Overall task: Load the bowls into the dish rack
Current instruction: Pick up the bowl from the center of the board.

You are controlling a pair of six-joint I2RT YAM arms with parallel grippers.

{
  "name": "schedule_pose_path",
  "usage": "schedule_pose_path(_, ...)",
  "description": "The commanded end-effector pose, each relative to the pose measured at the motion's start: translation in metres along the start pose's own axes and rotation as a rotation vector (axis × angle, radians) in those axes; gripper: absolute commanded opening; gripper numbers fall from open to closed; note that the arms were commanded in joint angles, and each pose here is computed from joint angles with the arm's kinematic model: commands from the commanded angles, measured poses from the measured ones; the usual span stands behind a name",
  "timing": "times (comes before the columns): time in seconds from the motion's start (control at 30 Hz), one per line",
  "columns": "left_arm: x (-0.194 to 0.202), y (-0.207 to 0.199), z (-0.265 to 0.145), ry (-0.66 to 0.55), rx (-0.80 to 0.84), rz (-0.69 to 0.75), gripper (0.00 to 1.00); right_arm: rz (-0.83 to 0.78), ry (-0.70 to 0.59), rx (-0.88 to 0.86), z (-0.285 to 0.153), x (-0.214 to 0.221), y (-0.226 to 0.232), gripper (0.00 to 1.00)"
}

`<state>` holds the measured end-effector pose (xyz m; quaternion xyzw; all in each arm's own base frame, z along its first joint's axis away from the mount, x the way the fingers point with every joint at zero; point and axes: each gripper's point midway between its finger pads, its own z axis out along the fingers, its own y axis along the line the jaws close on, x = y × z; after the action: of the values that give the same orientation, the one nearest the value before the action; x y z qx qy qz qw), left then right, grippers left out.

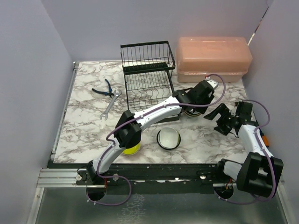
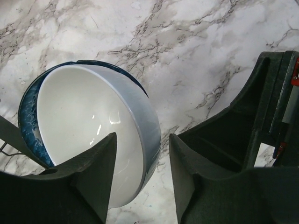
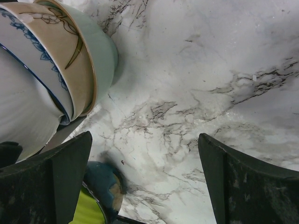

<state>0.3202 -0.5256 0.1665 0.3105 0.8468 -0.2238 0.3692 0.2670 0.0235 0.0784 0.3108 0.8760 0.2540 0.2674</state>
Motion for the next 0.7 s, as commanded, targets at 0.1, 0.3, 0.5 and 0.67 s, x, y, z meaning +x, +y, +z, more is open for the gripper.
schedule_pose_path(0.1,0.001,-0.005,-0.002,0.007,-0.022,0.055,0.41,-0.003,0.012,-0.018,0.002,0.003,0.0,1.0)
schedule_pose_path(0.3,0.0,-0.012,-0.003,0.006,0.0,0.054,0.25,-0.011,0.012,-0.023,0.0,0.002,0.002,1.0)
schedule_pose_path(0.5,-0.006,-0.016,-0.008,-0.007,0.018,0.036,0.05,-0.015,0.017,-0.032,-0.001,0.001,0.005,1.0)
schedule_pose_path(0.67,-0.021,-0.021,-0.02,-0.045,0.032,0.014,0.0,-0.023,0.017,-0.048,-0.003,0.0,0.009,1.0)
